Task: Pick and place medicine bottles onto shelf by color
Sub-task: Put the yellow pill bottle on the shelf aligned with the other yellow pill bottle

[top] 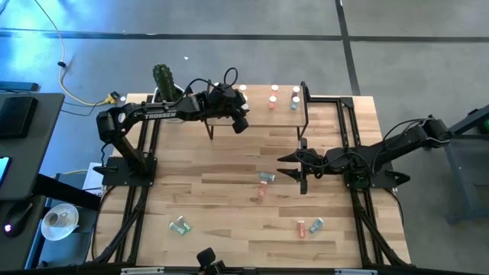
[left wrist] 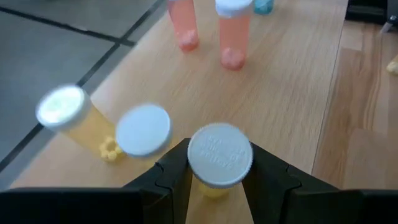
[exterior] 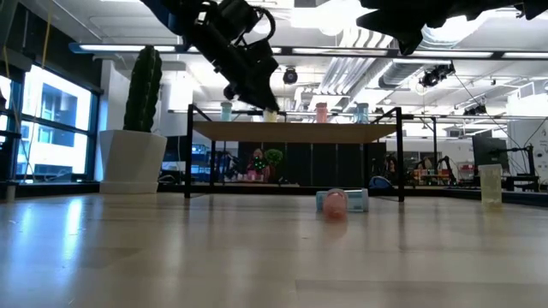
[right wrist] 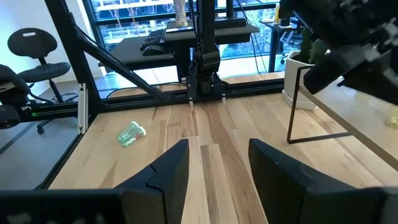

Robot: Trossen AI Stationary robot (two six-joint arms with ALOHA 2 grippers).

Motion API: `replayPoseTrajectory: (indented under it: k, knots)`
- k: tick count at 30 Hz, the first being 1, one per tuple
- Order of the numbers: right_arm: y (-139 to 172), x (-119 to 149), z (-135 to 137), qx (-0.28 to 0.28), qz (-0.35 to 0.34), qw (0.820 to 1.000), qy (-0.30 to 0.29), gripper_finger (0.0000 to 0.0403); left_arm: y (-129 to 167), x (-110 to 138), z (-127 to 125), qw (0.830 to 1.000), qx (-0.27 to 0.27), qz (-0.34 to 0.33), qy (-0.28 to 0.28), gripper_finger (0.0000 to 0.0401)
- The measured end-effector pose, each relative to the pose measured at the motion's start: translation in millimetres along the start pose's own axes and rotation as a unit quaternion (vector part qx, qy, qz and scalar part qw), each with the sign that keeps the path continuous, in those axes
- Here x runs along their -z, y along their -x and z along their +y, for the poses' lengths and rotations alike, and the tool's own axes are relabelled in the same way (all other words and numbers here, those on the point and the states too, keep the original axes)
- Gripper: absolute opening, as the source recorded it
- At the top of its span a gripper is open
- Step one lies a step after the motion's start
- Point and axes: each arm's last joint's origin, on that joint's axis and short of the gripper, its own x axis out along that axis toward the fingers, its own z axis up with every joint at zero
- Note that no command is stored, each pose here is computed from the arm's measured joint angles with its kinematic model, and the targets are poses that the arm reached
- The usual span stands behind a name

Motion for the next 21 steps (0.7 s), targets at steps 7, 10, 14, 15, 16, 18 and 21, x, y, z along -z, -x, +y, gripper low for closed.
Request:
replayPoseTrajectory:
  k: [7, 10, 14, 15, 16, 18, 21]
  knots:
    - [0.0, 0.0, 0.0, 0.000, 0.000, 1.000, 0.000, 0.0158, -1.2, 2.9, 0.3, 1.000, -0.010, 0.011, 0.004, 0.0115]
    - [0.0, 0.0, 0.0, 0.000, 0.000, 1.000, 0.000, 0.0158, -1.0, 2.7, 0.3, 1.000, -0.011, 0.011, 0.000, 0.0115]
    - [0.0, 0.0, 0.0, 0.000, 0.000, 1.000, 0.000, 0.0158, -1.0, 2.6, 0.3, 1.000, -0.011, 0.011, 0.000, 0.0115]
    - [0.0, 0.0, 0.0, 0.000, 0.000, 1.000, 0.000, 0.0158, -1.0, 2.6, 0.3, 1.000, -0.011, 0.011, 0.000, 0.0115]
    - [0.0, 0.0, 0.0, 0.000, 0.000, 1.000, 0.000, 0.0158, -1.0, 2.6, 0.4, 1.000, -0.011, 0.011, 0.000, 0.0115]
    - [0.0, 0.0, 0.0, 0.000, 0.000, 1.000, 0.000, 0.0158, -1.0, 2.6, 0.4, 1.000, -0.012, 0.011, 0.000, 0.0115]
    - [0.0, 0.0, 0.0, 0.000, 0.000, 1.000, 0.000, 0.0158, -1.0, 2.6, 0.4, 1.000, -0.012, 0.010, 0.000, 0.0115]
